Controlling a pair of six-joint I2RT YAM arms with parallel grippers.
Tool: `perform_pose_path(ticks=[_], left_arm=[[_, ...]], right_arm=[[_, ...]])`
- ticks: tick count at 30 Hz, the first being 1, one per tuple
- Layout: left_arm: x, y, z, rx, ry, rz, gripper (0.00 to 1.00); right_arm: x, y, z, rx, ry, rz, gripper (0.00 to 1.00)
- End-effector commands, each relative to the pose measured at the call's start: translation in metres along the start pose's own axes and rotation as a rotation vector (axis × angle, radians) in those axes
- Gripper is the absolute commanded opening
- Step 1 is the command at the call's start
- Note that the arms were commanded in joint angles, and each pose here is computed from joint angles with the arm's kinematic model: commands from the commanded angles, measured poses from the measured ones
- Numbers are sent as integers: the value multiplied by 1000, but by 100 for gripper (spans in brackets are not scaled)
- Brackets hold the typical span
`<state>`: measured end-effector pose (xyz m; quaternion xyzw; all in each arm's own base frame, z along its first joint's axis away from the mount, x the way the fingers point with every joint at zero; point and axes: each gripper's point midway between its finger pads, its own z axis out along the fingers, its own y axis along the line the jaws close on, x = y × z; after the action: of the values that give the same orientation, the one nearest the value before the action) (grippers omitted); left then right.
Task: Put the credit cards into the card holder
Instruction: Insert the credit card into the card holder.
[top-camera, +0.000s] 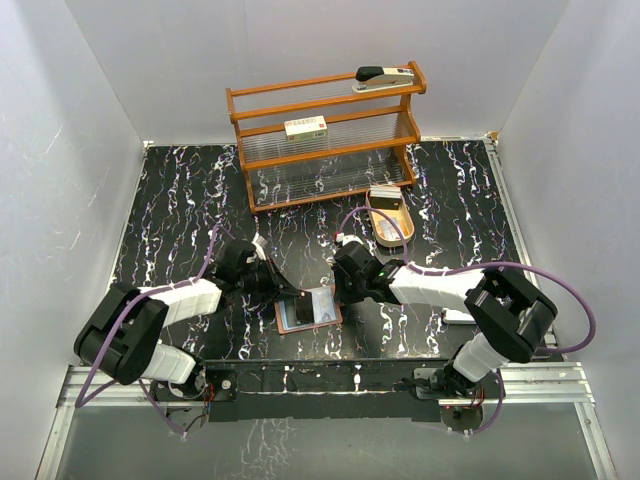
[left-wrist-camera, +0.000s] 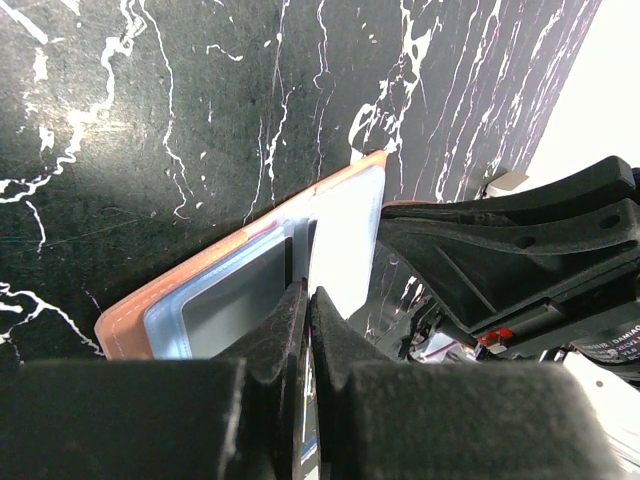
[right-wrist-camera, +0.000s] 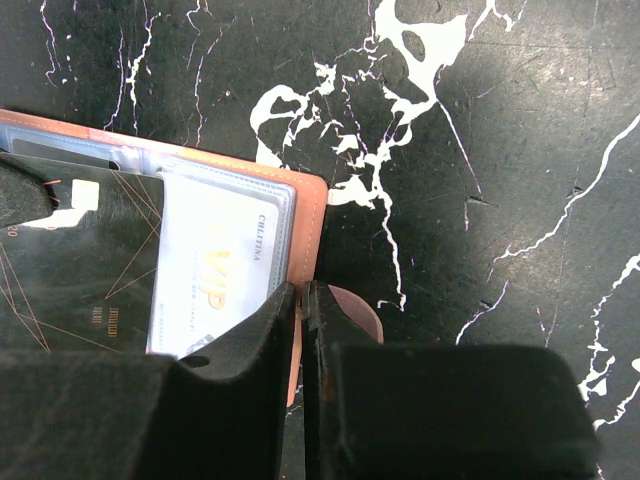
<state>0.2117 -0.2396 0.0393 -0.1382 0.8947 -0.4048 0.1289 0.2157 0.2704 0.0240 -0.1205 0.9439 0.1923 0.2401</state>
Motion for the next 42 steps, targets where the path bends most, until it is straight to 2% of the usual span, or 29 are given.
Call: perform_pose_path(ticks=[1,16,31,42], left_arm=[[2,3,1,1,2,-12,0],[4,12,-3,-46,-5,-14,0],[6,28,-2,-97,-30,-76,0],[0,3,3,36,-39,-52,0]], right_arm=[[8,-9,0,31,7,-5,8],[8,-10,2,40,10,-10,8],[8,-10,0,38,12,-9,8],[10,-4,0,5,14,3,7]])
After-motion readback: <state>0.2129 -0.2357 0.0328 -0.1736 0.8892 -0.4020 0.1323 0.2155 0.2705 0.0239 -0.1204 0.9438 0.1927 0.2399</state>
